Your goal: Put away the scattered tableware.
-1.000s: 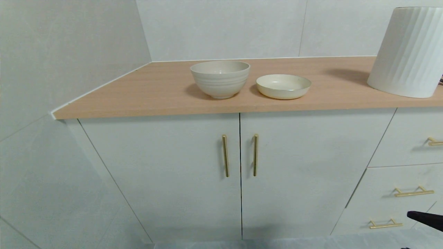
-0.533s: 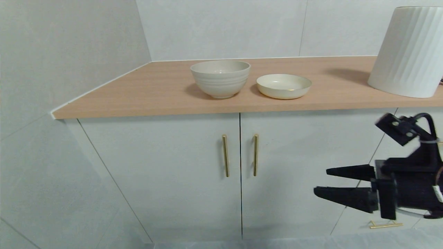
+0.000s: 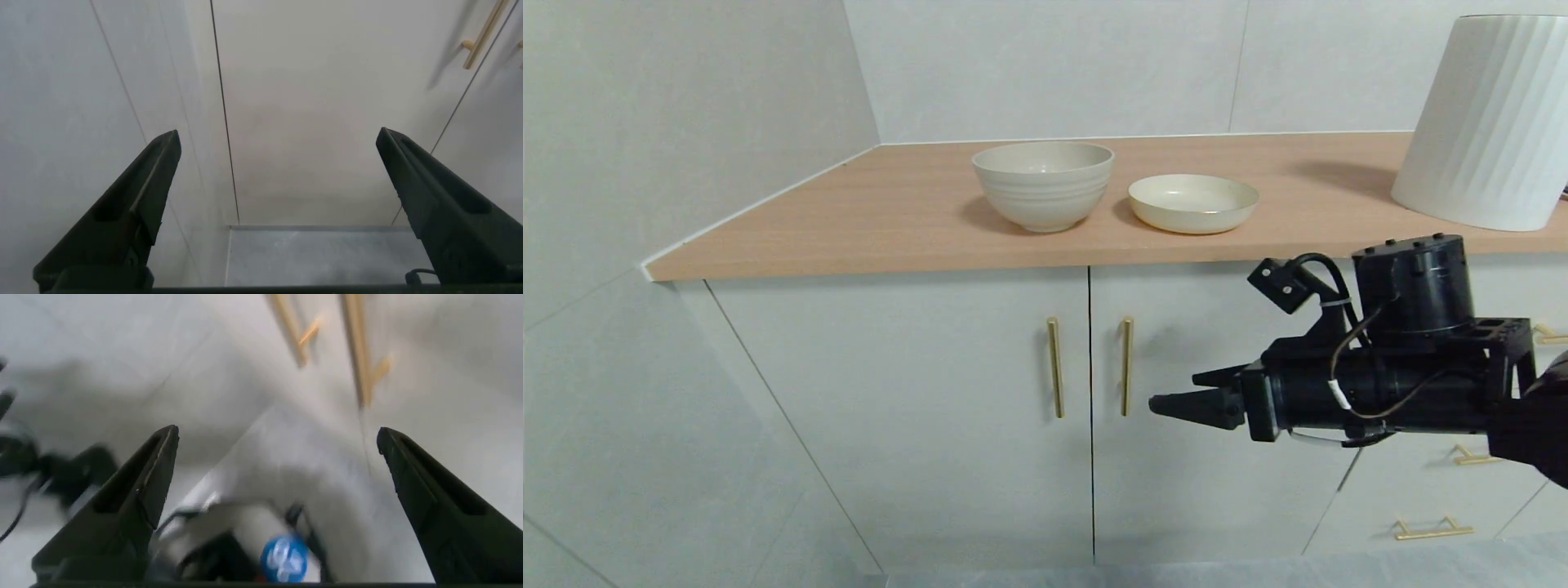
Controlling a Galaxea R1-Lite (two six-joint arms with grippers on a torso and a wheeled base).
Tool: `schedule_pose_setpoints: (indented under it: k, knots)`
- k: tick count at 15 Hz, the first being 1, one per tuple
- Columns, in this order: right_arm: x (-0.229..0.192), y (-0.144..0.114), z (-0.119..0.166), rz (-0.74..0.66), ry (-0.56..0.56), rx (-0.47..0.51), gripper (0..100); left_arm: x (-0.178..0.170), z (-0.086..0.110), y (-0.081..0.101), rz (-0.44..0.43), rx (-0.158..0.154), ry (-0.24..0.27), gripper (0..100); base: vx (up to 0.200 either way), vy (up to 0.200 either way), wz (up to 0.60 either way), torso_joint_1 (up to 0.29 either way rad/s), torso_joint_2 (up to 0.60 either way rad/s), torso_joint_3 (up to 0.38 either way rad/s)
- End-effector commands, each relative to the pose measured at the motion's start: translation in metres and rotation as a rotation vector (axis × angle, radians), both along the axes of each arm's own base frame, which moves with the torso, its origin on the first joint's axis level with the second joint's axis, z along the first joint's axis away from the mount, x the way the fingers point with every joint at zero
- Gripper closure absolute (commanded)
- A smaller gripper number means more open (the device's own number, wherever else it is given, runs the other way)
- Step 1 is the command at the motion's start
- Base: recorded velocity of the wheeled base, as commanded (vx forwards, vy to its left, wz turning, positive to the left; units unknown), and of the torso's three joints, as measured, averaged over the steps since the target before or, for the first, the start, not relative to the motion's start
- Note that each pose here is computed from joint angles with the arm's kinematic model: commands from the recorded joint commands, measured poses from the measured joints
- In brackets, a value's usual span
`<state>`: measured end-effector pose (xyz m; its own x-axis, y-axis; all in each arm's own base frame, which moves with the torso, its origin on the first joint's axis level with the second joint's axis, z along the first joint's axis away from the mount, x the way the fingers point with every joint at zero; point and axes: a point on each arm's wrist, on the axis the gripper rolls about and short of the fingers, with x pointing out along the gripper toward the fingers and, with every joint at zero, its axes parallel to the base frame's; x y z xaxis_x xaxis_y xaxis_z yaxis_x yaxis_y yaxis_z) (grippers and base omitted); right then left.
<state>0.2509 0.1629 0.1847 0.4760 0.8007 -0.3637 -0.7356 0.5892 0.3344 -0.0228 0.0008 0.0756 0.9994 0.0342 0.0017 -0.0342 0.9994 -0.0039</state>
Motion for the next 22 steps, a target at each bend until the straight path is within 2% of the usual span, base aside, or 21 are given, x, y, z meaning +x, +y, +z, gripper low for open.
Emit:
schedule_pose_setpoints:
  k: [1, 4, 8, 18, 22]
  knots:
    - [0.01, 0.017, -0.032, -0.006, 0.055, -0.027, 0, 0.0, 0.0, 0.0, -0.001, -0.001, 0.0, 0, 0.0, 0.0, 0.0, 0.0, 0.0, 0.0]
    - [0.014, 0.033, -0.044, -0.072, -0.01, 0.021, 0, 0.0, 0.0, 0.0, 0.001, -0.001, 0.0, 0, 0.0, 0.0, 0.0, 0.0, 0.0, 0.0]
    - [0.019, 0.041, -0.044, -0.107, -0.002, 0.121, 0, 0.0, 0.0, 0.0, 0.001, -0.002, 0.0, 0, 0.0, 0.0, 0.0, 0.0, 0.0, 0.0]
    - [0.041, 0.057, -0.067, -0.147, -0.065, 0.26, 0, 0.0, 0.0, 0.0, 0.001, -0.002, 0.0, 0, 0.0, 0.0, 0.0, 0.0, 0.0, 0.0]
    - [0.041, 0.06, -0.067, -0.141, -0.06, 0.27, 0, 0.0, 0.0, 0.0, 0.001, -0.002, 0.0, 0, 0.0, 0.0, 0.0, 0.0, 0.0, 0.0]
